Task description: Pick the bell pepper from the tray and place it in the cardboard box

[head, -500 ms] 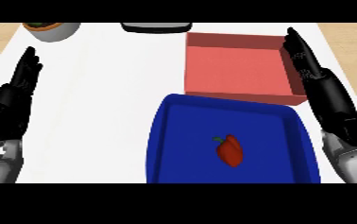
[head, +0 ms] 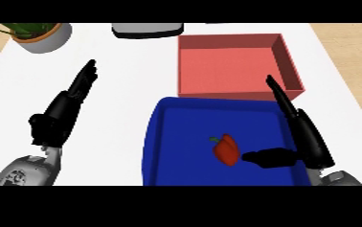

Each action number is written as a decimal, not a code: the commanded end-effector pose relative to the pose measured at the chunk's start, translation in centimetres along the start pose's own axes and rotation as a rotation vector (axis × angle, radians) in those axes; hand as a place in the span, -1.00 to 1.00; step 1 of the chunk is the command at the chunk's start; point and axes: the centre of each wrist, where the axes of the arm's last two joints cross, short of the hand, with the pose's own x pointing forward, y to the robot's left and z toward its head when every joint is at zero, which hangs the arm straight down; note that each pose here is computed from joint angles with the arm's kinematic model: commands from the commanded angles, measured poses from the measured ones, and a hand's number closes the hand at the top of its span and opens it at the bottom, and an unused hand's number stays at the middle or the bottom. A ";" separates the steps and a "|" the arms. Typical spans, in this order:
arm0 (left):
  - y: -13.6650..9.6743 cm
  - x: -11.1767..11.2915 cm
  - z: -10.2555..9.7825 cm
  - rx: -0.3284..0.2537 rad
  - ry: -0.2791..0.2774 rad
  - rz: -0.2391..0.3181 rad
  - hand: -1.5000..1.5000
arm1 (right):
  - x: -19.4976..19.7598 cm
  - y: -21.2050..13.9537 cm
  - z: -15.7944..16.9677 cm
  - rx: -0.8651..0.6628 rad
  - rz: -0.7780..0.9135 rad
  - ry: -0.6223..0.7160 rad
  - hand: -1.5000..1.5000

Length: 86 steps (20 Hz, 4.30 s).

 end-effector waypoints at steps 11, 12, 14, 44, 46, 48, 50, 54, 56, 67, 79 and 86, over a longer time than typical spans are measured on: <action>-2.8 -2.1 0.0 -0.143 0.008 0.059 0.00 | 3.3 0.6 10.4 0.056 0.736 -0.076 -1.00; -3.4 -0.8 -0.4 -0.163 0.006 0.064 0.00 | 5.3 0.8 10.3 0.065 0.740 -0.068 -1.00; -4.7 -1.0 -0.6 -0.164 0.002 0.078 0.00 | 7.9 1.0 12.0 0.143 0.710 -0.017 -1.00; -4.7 -0.2 -0.9 -0.211 -0.031 0.056 0.00 | 8.4 8.3 5.6 0.319 0.656 0.296 -1.00; -5.0 -1.6 -1.3 -0.210 -0.012 0.064 0.00 | 7.9 8.4 3.8 0.310 0.667 0.272 -1.00; -3.9 -0.4 -2.2 -0.219 -0.038 0.070 0.00 | 9.0 9.3 3.7 0.312 0.687 0.258 -1.00; -2.6 -0.9 -1.2 -0.221 -0.010 0.063 0.00 | 7.2 10.0 4.6 0.308 0.691 0.254 -1.00; -3.0 -1.1 -1.9 -0.195 -0.028 0.060 0.00 | 7.5 8.6 5.4 0.347 0.694 0.279 -1.00; -3.2 -1.5 -1.9 -0.200 -0.028 0.078 0.00 | 6.9 10.2 4.6 0.362 0.717 0.294 -1.00; -5.2 -1.8 -2.6 -0.204 -0.014 0.065 0.00 | 4.8 11.6 3.3 0.398 0.707 0.344 -1.00; -4.2 -1.2 -2.3 -0.221 -0.032 0.060 0.00 | 0.1 12.4 4.4 0.407 0.804 0.372 -1.00; -5.5 -1.4 -2.6 -0.208 -0.022 0.068 0.00 | -0.5 11.8 1.9 0.433 0.800 0.330 1.00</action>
